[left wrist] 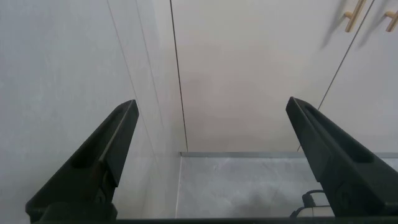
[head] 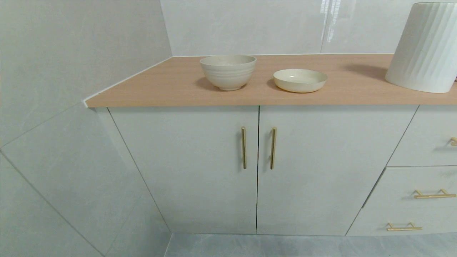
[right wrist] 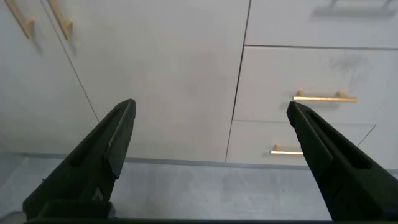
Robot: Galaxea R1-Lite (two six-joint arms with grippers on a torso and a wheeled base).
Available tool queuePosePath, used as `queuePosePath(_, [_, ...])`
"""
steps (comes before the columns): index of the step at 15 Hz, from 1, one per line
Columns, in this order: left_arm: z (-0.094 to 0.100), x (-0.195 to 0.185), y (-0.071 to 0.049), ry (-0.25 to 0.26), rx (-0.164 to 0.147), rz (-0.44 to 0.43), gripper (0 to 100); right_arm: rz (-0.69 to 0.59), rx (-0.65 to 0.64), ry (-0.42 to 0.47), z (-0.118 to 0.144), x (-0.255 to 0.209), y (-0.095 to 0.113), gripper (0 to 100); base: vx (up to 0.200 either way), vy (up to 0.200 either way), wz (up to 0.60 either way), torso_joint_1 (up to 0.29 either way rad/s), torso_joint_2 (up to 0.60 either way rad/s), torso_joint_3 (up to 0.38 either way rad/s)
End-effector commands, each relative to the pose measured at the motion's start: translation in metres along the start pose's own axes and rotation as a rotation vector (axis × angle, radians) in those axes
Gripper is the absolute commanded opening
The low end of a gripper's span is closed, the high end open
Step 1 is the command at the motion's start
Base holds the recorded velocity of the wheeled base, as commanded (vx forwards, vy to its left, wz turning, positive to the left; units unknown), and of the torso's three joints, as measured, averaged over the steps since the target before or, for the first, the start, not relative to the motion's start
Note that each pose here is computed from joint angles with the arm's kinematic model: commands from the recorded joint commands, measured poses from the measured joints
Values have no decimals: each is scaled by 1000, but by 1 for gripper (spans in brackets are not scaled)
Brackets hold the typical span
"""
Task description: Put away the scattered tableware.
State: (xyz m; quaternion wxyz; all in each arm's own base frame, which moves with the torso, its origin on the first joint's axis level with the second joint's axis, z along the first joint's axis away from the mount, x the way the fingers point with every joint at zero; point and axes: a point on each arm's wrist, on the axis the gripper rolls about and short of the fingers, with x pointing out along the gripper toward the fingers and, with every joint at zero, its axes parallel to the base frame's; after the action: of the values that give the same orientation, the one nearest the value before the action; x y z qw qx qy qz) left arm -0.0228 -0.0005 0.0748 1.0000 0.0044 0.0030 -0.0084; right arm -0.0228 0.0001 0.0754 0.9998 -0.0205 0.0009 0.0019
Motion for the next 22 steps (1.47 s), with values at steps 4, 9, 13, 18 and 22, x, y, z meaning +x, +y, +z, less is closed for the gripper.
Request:
queuePosePath(4, [0,0,0,0,0,0,100,30,12,-81,31,-7,-1,100,0,0,0,0,0,0])
queuePosePath(9, [0,0,0,1,6,0,100,401,95,133,137,60,4,100,0,0,0,0,0,0])
queuePosePath(13, [0,0,0,0,5,0,100,692,66,211,175,116,25,100,0,0,0,0,0,0])
queuePosePath(18, [0,0,0,0,5,-2,100,699,-3,459,155,206,93,100,0,0,0,0,0,0])
queuePosePath(22, [0,0,0,0,6,-2,100,721,89,438,142,246,123,100,0,0,0,0,0,0])
